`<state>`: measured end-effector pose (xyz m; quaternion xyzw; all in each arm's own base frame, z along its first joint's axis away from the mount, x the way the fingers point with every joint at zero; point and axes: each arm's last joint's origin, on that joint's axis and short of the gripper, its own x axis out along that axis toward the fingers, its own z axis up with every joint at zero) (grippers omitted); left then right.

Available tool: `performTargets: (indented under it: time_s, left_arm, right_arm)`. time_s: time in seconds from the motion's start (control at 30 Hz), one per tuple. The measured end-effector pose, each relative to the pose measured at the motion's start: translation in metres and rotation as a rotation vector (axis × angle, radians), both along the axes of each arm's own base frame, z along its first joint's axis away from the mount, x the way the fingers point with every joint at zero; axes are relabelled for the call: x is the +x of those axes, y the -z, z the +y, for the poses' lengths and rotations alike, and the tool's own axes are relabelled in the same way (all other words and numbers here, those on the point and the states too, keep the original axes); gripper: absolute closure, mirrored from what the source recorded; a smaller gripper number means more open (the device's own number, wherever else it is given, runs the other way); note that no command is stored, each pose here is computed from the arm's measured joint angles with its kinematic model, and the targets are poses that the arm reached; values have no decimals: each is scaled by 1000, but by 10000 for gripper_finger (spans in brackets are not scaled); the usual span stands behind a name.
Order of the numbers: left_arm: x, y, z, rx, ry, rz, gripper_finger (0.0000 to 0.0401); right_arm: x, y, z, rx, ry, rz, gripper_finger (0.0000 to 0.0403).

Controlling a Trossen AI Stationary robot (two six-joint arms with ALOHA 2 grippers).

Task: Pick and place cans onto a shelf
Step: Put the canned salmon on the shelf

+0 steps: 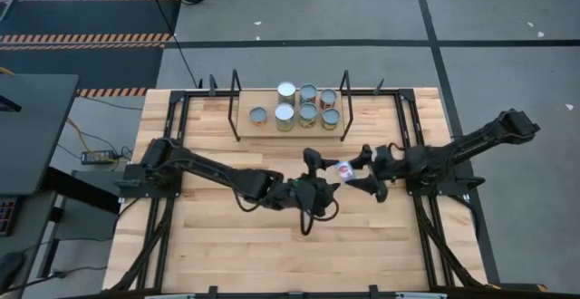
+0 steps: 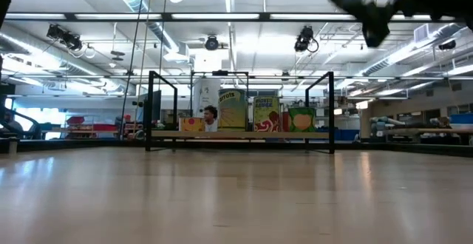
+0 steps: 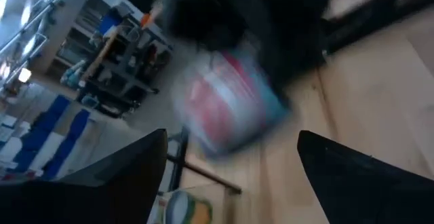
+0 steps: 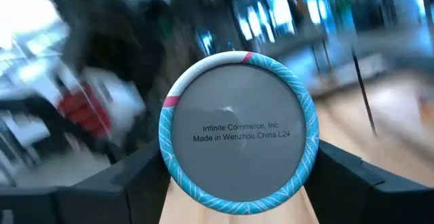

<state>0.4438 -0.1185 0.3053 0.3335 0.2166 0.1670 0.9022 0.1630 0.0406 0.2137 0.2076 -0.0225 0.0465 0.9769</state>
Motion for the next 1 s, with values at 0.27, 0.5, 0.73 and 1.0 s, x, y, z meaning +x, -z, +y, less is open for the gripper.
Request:
performTargets:
  time_s: [0.27, 0.5, 0.73, 1.0]
  left_arm:
    - [-3, 26, 1, -2, -25, -218, 65]
    - [-4, 26, 16, 78, -1, -360, 64]
    - [1, 26, 31, 82, 65, -353, 58]
    - [0, 23, 28, 125, 93, -344, 49]
  right_arm:
    - [-2, -16, -1, -75, 18, -168, 113]
    - [1, -14, 1, -78, 6, -173, 113]
    - [3, -16, 1, -88, 6, -208, 113]
    - [2, -18, -4, -92, 20, -232, 113]
